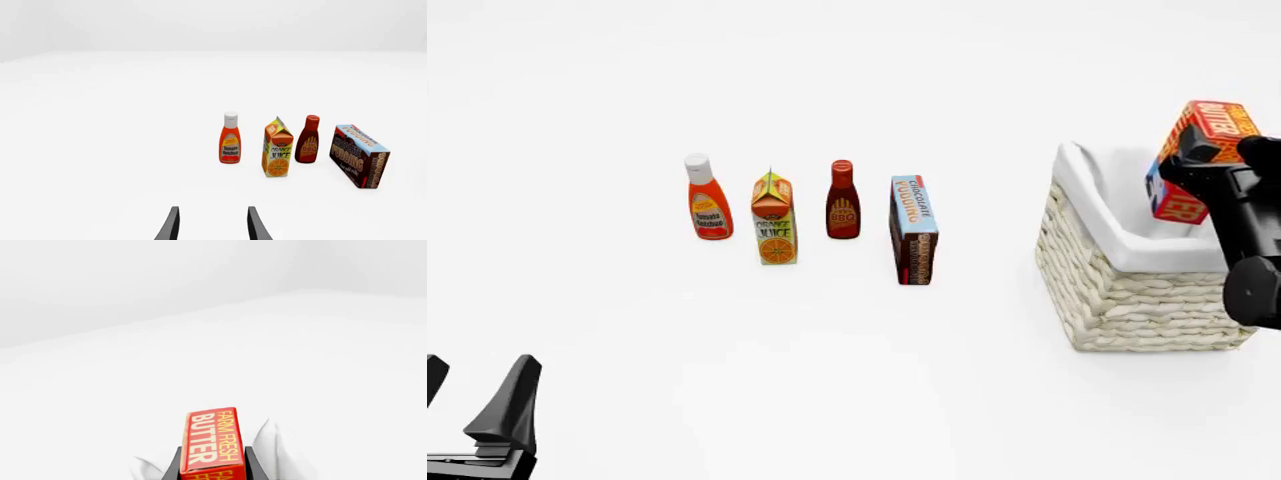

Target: Pick the butter and place it in the basket.

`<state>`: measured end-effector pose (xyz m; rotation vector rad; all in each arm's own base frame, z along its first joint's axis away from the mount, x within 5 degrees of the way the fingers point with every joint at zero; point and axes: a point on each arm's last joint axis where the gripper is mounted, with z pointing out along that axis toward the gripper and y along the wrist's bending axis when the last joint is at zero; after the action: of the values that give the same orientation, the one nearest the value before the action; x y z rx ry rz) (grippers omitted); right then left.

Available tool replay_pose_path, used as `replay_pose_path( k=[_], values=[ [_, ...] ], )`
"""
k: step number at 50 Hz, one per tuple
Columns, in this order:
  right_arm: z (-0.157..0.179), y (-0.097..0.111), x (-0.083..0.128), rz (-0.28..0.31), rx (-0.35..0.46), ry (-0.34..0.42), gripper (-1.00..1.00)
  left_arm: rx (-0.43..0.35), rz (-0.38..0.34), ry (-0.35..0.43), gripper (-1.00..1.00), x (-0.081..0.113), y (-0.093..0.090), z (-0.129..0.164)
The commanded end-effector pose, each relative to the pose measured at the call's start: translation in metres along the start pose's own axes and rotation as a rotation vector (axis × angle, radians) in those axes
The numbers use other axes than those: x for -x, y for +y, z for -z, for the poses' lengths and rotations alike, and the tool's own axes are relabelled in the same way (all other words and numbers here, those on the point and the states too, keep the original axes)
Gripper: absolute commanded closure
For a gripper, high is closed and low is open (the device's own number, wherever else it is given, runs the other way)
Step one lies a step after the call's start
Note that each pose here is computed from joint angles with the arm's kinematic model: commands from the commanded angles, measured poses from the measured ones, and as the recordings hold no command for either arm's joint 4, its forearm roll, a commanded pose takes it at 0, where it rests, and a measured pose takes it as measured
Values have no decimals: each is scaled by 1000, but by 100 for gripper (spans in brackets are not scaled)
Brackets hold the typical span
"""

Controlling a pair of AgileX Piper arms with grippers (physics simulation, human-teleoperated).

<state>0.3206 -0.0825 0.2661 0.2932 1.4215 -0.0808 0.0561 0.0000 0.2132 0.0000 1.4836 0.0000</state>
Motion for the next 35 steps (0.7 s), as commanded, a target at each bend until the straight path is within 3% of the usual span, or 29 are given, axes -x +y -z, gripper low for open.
replay_pose_path(
  k=[1, 20, 23, 25, 26, 35],
  values=[
    [-5, 0, 3, -10, 4, -22, 100, 0, 0, 0, -100, 0, 0, 0],
    [-8, -1, -5, 6, 2, -16, 100, 0, 0, 0, -100, 0, 0, 0],
    [-10, 0, -8, 16, 5, -5, 100, 0, 0, 0, -100, 0, 0, 0],
    [-19, -1, -13, 11, -3, 42, 100, 0, 0, 0, -100, 0, 0, 0],
    [-18, 0, -12, 28, 0, 39, -100, 0, 0, 0, -100, 0, 0, 0],
    [-7, 1, -3, 35, 7, -3, -100, 0, 0, 0, -100, 0, 0, 0]
  ],
)
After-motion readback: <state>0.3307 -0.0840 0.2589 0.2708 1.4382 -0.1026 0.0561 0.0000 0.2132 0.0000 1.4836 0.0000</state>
